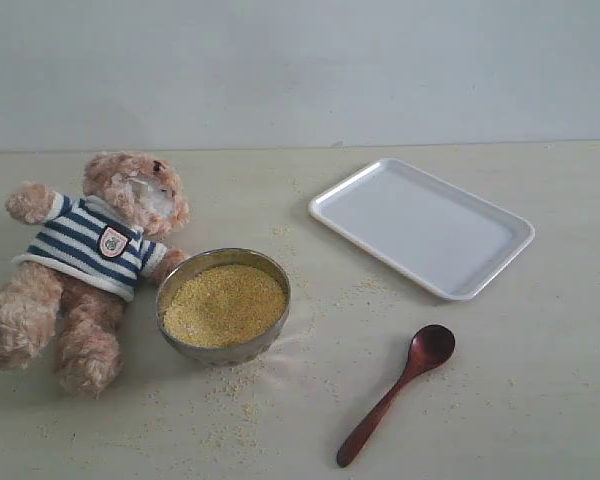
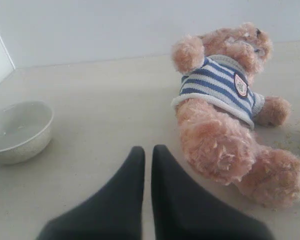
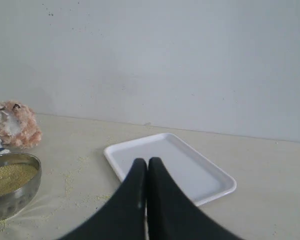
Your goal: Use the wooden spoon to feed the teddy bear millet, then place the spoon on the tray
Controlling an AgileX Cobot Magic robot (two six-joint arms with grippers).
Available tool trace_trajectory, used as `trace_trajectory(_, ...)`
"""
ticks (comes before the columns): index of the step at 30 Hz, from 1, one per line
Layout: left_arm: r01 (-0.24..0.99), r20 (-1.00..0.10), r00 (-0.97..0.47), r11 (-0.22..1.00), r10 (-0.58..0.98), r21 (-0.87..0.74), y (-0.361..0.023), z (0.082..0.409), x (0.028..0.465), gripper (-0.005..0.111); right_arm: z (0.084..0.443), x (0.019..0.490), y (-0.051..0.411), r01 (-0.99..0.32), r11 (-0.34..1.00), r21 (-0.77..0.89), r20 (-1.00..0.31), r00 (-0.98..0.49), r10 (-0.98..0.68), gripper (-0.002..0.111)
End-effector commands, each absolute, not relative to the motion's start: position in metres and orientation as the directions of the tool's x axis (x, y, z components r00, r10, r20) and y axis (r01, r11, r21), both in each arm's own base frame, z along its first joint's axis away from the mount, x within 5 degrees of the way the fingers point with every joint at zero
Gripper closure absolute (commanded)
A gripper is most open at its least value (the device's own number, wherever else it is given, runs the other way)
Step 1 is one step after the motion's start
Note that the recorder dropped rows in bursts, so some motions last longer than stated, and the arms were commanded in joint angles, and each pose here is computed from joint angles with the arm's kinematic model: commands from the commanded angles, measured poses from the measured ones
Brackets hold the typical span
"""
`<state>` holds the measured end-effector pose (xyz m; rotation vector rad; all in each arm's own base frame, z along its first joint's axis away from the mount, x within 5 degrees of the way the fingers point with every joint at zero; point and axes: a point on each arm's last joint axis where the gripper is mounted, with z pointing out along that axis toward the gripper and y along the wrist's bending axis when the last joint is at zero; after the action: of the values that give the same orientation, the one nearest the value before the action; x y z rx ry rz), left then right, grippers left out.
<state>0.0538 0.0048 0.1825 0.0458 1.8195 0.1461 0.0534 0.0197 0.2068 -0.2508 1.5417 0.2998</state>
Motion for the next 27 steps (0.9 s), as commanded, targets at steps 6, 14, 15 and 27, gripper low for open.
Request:
trace_trajectory(6, -0.048, -0.967, -0.229, 0.99, 0.116, 0.13, 0.0049, 0.1852, 0.054, 0.102, 0.2081, 0.053, 0.0195, -0.345, 0.939, 0.022, -0.999, 0.022, 0.032, 0.108)
trace_trajectory(14, -0.048, -0.967, -0.229, 0.99, 0.116, 0.13, 0.0049, 0.1852, 0.054, 0.102, 0.2081, 0.053, 0.0195, -0.345, 0.938, 0.024, -0.999, 0.021, 0.033, 0.108)
trace_trajectory(15, -0.048, -0.967, -0.229, 0.99, 0.116, 0.13, 0.0049, 0.1852, 0.054, 0.102, 0.2081, 0.053, 0.0195, -0.345, 0.938, 0.024, -0.999, 0.021, 0.033, 0.108)
trace_trajectory(27, -0.048, -0.967, -0.229, 0.99, 0.116, 0.13, 0.0049, 0.1852, 0.054, 0.102, 0.2088, 0.0529, 0.0195, -0.345, 0.938, 0.026, -0.999, 0.027, 0.037, 0.108)
